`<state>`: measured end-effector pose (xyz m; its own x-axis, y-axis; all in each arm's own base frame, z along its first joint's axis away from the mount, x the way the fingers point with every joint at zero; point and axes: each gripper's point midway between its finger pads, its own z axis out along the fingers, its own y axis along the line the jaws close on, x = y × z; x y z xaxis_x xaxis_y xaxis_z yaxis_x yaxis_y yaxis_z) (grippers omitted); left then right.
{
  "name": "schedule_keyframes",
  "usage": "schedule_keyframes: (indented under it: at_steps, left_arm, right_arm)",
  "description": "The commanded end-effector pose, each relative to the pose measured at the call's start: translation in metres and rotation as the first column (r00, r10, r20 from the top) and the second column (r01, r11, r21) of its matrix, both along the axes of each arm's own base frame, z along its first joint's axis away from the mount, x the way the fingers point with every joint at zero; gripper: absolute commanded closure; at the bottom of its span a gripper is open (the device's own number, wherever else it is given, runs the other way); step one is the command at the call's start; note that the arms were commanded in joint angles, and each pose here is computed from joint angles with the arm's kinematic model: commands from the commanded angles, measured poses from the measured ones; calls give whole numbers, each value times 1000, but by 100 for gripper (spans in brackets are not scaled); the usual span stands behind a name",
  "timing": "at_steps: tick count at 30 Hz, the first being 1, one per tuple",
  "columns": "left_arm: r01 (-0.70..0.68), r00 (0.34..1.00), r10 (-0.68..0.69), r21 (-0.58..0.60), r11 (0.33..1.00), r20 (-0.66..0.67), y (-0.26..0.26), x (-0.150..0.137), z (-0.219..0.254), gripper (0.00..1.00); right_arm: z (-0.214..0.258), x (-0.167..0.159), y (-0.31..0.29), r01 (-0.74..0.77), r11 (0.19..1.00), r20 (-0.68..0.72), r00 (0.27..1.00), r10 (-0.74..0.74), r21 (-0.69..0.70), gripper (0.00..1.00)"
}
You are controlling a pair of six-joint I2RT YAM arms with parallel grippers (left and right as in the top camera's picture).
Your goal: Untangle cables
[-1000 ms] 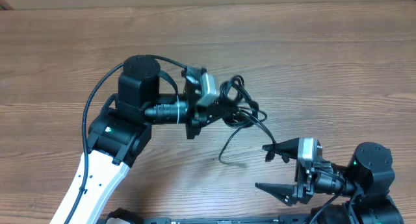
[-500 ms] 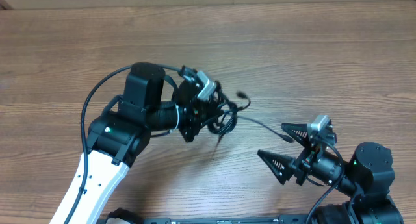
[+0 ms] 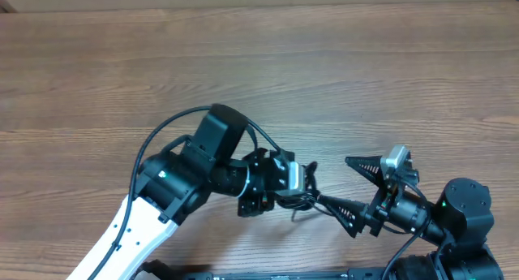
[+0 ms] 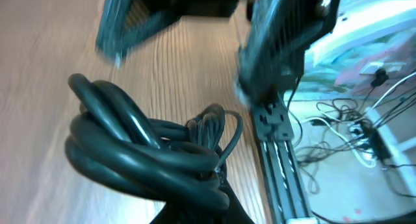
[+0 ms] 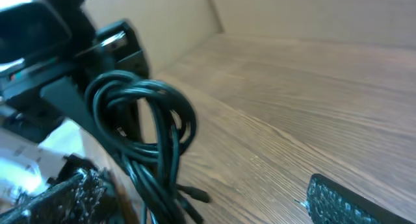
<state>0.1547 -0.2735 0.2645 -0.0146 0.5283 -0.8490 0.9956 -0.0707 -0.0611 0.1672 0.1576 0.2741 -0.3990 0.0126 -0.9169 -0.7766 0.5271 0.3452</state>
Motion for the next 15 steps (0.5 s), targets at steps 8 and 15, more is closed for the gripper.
schedule_keyframes:
  at_steps: [8, 15]
  left_arm:
    - [167, 985, -154, -183, 969, 83, -17, -19, 40, 96]
    - [191, 982, -187, -211, 959, 38, -17, -27, 44, 96]
  right_arm:
    - [10, -18, 10, -129, 992, 80, 989, 128, 2, 16]
    - [13, -18, 10, -127, 992, 87, 988, 126, 6, 53]
